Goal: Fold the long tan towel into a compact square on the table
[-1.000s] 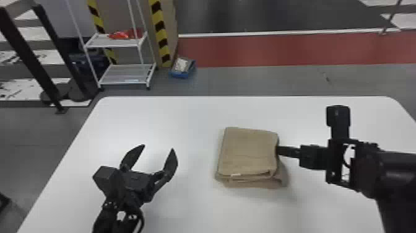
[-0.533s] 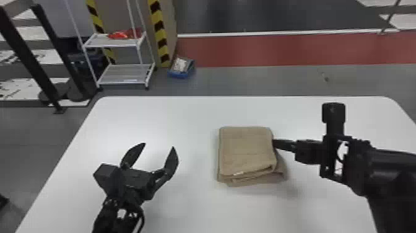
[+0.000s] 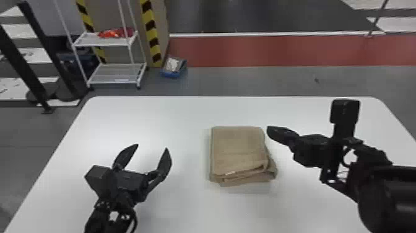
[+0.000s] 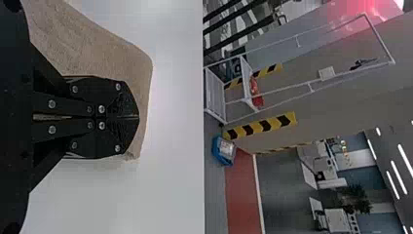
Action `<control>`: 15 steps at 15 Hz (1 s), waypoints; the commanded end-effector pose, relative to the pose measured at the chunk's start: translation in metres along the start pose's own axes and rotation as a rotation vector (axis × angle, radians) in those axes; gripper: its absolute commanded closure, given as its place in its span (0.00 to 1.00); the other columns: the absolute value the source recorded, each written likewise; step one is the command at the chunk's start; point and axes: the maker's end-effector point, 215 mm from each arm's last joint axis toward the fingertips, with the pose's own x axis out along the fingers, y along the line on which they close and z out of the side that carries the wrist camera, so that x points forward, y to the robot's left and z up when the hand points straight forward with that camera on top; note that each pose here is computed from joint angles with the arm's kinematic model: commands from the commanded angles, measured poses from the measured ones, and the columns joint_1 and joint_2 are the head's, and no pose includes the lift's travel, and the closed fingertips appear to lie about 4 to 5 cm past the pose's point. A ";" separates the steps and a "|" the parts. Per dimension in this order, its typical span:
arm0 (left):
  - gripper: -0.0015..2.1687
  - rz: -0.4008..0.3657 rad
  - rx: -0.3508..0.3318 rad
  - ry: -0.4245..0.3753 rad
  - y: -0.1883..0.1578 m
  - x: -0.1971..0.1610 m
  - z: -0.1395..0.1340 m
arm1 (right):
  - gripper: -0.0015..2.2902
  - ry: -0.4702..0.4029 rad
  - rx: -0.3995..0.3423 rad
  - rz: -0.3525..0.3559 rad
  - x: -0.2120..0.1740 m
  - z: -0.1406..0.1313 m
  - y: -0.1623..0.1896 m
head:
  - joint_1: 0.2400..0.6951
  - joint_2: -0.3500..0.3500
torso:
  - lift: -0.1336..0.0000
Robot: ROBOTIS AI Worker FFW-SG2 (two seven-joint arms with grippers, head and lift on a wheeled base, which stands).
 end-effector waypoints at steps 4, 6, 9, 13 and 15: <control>0.04 -0.002 -0.004 0.002 -0.003 -0.003 0.000 | 0.90 0.132 -0.022 -0.009 0.030 -0.062 0.002 | 1.00 0.67 | 0.16; 0.04 -0.004 -0.004 0.002 -0.003 -0.003 0.000 | 0.90 0.134 -0.042 -0.038 0.032 -0.068 -0.009 | 1.00 0.67 | 0.16; 0.04 -0.007 -0.004 0.002 -0.005 -0.002 -0.001 | 0.90 0.136 -0.046 -0.048 0.034 -0.076 -0.016 | 1.00 0.65 | 0.16; 0.04 -0.012 -0.007 -0.002 -0.007 -0.002 0.001 | 0.90 0.142 -0.065 -0.065 0.036 -0.078 -0.022 | 1.00 0.64 | 0.16; 0.04 -0.010 -0.004 -0.011 -0.004 -0.002 0.006 | 0.90 0.026 -0.092 -0.044 0.018 -0.038 -0.004 | 1.00 0.64 | 0.16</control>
